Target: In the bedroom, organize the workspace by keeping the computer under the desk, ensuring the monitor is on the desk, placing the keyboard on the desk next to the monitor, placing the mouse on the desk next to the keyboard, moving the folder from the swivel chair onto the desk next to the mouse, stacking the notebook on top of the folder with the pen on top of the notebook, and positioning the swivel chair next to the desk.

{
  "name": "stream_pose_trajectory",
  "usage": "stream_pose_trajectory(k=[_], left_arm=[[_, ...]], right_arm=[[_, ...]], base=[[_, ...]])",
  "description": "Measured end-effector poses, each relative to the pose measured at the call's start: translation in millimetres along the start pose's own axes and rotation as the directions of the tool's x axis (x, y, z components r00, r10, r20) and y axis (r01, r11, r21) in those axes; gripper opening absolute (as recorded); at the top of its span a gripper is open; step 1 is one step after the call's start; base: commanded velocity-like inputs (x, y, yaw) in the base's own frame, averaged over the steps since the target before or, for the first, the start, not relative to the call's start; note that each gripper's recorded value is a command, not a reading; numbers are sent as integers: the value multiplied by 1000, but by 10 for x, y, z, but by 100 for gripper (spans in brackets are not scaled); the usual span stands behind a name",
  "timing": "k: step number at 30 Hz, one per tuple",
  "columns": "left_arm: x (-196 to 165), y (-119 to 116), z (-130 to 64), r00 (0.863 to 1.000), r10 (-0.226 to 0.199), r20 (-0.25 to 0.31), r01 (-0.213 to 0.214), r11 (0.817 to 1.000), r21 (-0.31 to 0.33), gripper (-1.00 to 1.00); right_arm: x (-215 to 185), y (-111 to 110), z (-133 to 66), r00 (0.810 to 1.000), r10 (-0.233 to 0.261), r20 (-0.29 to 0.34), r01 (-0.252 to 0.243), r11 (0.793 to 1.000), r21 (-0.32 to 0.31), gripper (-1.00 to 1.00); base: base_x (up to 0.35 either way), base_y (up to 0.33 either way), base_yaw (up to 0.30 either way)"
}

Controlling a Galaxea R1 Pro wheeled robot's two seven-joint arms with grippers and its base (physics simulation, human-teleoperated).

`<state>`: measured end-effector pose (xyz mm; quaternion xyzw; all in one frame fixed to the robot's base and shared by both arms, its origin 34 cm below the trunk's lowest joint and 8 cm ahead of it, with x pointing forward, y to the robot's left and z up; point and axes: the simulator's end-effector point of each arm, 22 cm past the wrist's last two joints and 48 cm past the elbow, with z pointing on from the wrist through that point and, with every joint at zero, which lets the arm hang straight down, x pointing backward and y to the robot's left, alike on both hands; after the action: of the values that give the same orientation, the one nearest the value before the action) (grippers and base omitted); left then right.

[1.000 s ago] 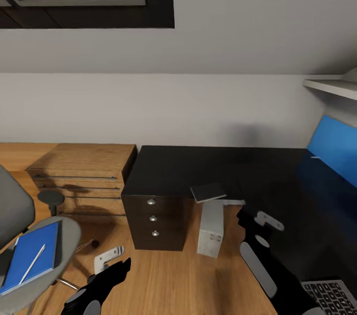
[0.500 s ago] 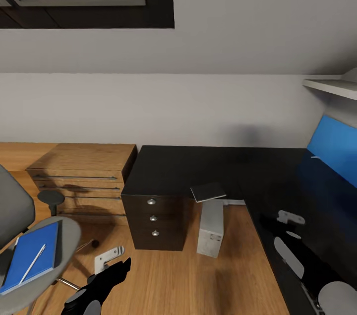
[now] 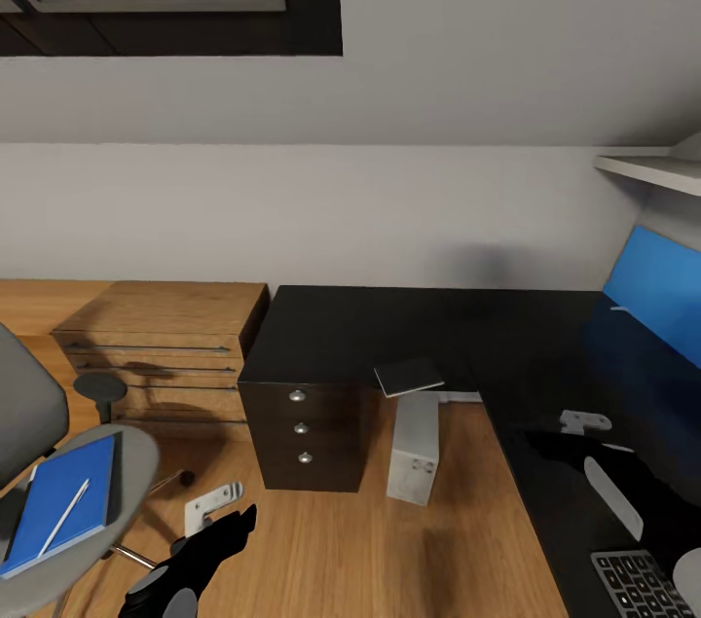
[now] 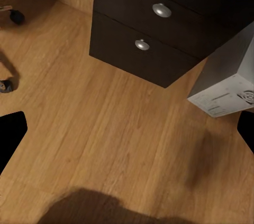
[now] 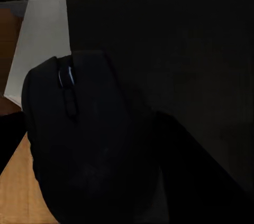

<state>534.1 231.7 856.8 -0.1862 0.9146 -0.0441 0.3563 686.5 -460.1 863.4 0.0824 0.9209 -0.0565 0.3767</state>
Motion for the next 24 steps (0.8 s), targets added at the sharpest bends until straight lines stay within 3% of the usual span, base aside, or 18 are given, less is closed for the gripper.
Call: stream_pose_trajectory(k=[3, 7, 10, 13, 20, 24], left_arm=[[-3, 5, -2, 1000, 2, -1, -2, 1000, 0, 100], [6, -12, -4, 1000, 4, -4, -4, 1000, 3, 100], [7, -17, -5, 1000, 5, -4, -5, 1000, 4, 100], [11, -19, -5, 1000, 5, -5, -5, 1000, 4, 100], [41, -47, 1, 1000, 1, -12, -1, 1000, 10, 100], [39, -43, 0, 1000, 2, -11, -2, 1000, 9, 100]], right_arm=[[-8, -238, -16, 999, 42, -3, -42, 999, 17, -100], [20, -342, -21, 999, 53, -14, -52, 998, 30, -100], [108, -383, -23, 997, 57, -50, -55, 998, 38, -100], [217, -652, -74, 993, 54, -108, -45, 996, 77, -100], [245, -666, -68, 992, 50, -115, -41, 996, 80, -100], [528, -773, -42, 984, 61, -170, -43, 993, 106, -100]], base=[[0, 0, 0], [0, 0, 0], [0, 0, 0], [-13, -3, 0], [-168, -79, 0], [-51, -21, 0]])
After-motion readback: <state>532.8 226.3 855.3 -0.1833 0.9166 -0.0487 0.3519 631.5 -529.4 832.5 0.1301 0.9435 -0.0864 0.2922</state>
